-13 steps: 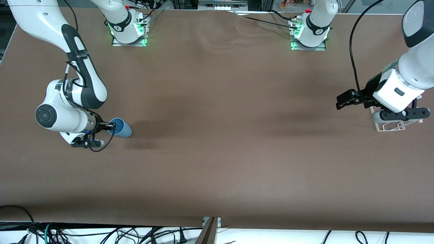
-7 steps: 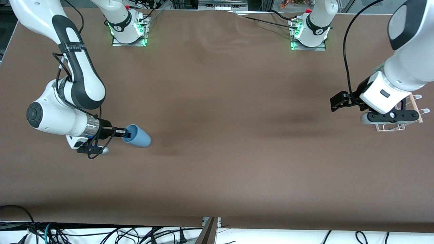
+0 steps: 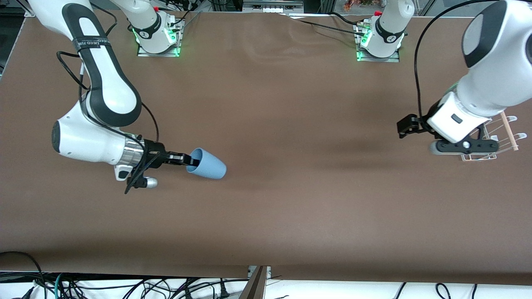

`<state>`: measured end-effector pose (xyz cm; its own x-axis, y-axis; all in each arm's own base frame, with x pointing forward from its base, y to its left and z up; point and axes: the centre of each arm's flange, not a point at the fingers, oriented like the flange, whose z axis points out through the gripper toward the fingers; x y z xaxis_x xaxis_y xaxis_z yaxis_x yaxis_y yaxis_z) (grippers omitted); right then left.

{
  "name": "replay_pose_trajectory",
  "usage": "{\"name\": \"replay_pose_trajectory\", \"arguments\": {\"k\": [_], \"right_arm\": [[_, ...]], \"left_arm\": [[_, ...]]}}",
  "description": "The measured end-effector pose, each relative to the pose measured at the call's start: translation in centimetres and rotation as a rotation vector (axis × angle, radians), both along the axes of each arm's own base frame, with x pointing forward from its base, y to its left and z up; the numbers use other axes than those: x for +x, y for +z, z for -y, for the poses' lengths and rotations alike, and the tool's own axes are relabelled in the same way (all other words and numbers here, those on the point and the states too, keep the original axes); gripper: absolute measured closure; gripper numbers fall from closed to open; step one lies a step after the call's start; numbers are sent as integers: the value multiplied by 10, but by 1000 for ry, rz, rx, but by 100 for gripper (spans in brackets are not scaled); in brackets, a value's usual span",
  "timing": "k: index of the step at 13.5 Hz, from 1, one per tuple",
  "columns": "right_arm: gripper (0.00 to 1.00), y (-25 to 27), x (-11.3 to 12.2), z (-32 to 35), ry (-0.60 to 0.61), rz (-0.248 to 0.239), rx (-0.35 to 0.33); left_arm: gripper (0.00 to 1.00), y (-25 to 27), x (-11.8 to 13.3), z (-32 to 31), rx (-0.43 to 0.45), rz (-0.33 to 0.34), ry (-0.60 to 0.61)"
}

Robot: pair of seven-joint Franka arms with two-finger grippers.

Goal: Transfer cup to left arm and place on rack
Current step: 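Carry the cup toward the middle while the left gripper approaches it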

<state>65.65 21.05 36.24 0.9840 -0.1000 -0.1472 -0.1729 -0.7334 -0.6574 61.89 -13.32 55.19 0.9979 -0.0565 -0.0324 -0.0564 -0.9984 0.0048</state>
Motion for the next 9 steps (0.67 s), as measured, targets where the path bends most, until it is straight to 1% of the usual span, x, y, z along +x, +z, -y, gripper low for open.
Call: {"name": "replay_pose_trajectory", "arguments": {"k": [2,3,5,7,9], "right_arm": [[94,7,-6,-25,-30,-45,50],[94,12,-9,-40,-28,-55,66],[94,22,-14,-67,-23,-53,90],[94,28,-16,-91,-40,-54,115],[94,31,-17,-116,-76,-76,126]], "left_arm": [[0,-9,3,30,-25,22,-174],[0,-15,5,47,-45,43,-265],[0,-30,12,80,-85,97,-411],[0,-45,14,117,-121,146,-501],[0,-57,9,157,-147,183,-566]]}}
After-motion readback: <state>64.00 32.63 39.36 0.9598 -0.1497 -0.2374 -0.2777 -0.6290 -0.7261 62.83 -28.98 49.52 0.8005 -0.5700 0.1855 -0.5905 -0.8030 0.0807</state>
